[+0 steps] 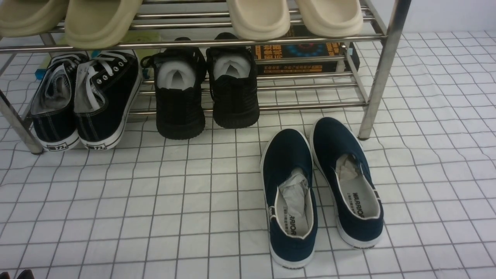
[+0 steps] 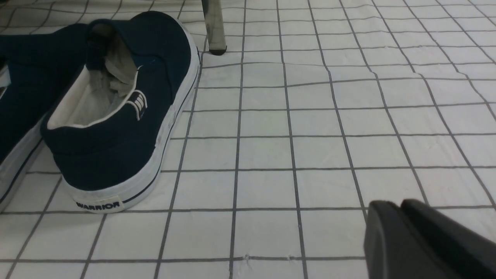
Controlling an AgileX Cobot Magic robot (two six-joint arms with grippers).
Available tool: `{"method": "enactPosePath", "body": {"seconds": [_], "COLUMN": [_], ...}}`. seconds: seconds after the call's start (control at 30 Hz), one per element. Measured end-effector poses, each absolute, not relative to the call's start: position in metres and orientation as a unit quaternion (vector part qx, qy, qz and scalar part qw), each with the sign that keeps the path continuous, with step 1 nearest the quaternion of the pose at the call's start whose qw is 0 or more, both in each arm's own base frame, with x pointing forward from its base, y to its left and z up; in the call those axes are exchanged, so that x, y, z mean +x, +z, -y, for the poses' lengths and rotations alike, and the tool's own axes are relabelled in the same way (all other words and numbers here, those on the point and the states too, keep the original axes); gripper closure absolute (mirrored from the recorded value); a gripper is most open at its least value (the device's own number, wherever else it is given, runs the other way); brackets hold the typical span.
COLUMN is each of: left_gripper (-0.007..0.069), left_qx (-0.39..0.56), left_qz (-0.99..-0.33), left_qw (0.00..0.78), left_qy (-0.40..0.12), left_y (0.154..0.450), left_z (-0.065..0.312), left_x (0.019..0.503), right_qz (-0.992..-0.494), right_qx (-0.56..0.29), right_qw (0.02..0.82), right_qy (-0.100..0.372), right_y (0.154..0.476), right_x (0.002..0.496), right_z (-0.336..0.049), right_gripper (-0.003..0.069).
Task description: Take the shoes off the shelf with your hand from the white checkered tablecloth.
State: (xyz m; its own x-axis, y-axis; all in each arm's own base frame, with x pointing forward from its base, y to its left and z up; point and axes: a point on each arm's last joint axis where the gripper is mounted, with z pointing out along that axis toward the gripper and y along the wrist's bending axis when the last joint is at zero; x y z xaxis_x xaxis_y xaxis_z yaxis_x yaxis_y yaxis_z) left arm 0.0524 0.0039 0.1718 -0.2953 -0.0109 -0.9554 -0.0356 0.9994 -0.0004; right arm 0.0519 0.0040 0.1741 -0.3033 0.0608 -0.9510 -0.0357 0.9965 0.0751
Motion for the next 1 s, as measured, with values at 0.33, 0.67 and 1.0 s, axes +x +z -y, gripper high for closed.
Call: {"method": "enactPosePath", "body": {"seconds": [0.33,0.67,1.0], "left_gripper": [0.0386,0.0386,0.0386], "left_qx": [-0.014,-0.014,-0.014], "left_qz": [-0.805,-0.805,-0.805], "left_qw": [0.593,0.593,0.593], "left_qy": [0.01,0.01,0.01], "left_y": [0.1718,0.1718,0.1718], "left_z": [-0.0039,-0.0039,-0.0039], "left_x": [0.0524,0.0524,0.0524], "right_qz": [-0.806,-0.806,-0.806], "right_qx": [0.008,0.008,0.008], "right_qw": [0.59,0.59,0.59], "right_qy": [0.041,0.041,0.041], "right_y": [0.1741,0.1741,0.1741], "right_x": [0.0519,0.0519,0.0519], "right_z": [-0.004,-0.004,-0.004], "right_gripper": [0.0578,0.0565,0.056]}}
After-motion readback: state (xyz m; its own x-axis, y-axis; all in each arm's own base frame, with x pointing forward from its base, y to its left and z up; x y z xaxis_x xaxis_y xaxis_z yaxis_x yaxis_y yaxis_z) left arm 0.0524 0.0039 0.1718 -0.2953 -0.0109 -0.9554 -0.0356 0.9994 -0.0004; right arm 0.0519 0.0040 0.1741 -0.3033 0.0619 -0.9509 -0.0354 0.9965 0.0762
